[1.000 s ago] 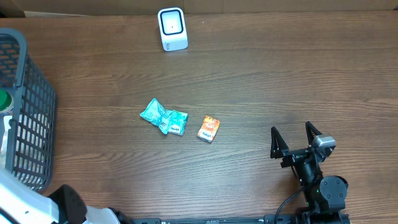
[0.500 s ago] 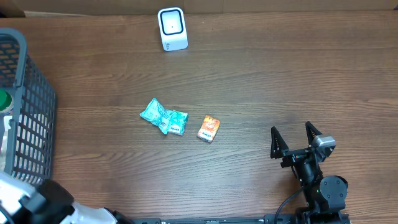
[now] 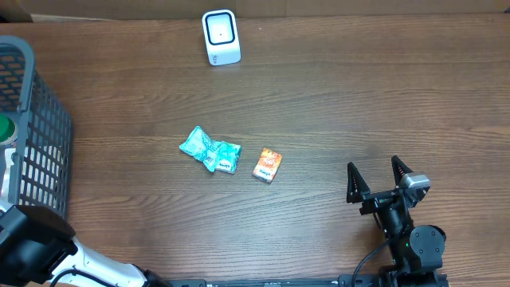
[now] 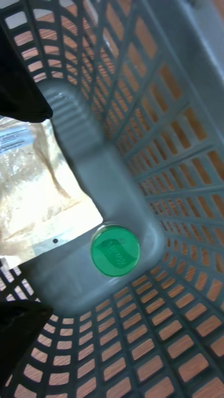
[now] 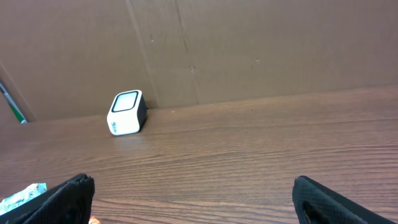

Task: Scan the item barcode
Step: 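Reach the left gripper into the basket toward the green-capped bottle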

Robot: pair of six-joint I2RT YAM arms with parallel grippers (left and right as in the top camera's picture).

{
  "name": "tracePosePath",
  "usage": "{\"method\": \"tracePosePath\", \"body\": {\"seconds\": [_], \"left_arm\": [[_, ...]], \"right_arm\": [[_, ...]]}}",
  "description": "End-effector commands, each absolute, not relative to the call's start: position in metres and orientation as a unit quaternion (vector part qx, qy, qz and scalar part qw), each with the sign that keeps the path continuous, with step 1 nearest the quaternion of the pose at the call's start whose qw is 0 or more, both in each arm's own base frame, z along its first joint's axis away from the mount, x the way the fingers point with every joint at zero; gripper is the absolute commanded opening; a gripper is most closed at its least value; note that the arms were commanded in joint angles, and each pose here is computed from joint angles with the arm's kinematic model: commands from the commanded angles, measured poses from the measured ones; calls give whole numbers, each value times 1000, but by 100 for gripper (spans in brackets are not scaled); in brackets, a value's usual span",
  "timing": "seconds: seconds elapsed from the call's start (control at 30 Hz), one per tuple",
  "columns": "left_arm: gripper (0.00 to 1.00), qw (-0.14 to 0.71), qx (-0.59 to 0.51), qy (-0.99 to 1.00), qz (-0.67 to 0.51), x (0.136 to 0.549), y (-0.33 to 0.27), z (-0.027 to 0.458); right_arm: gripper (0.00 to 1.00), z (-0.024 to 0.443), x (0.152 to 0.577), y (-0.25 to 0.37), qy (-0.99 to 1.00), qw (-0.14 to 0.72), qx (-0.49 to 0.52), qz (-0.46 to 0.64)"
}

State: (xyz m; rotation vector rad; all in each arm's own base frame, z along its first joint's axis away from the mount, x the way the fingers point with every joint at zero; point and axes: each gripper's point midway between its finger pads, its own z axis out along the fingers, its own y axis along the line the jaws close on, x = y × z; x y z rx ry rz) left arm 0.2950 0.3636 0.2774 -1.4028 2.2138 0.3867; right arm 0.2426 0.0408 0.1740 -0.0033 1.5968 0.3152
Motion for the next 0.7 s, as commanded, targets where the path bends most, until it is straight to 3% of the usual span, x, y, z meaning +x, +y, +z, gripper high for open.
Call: {"method": "tracePosePath", "body": {"seconds": [0.0, 0.67], "left_arm": [[76, 242, -497, 818, 160, 294, 371, 278], [70, 202, -452, 860, 123, 316, 376, 228]], "right_arm": [[100, 171, 243, 41, 713, 687, 0, 141], [100, 172, 243, 41, 713, 687, 0, 141]]}}
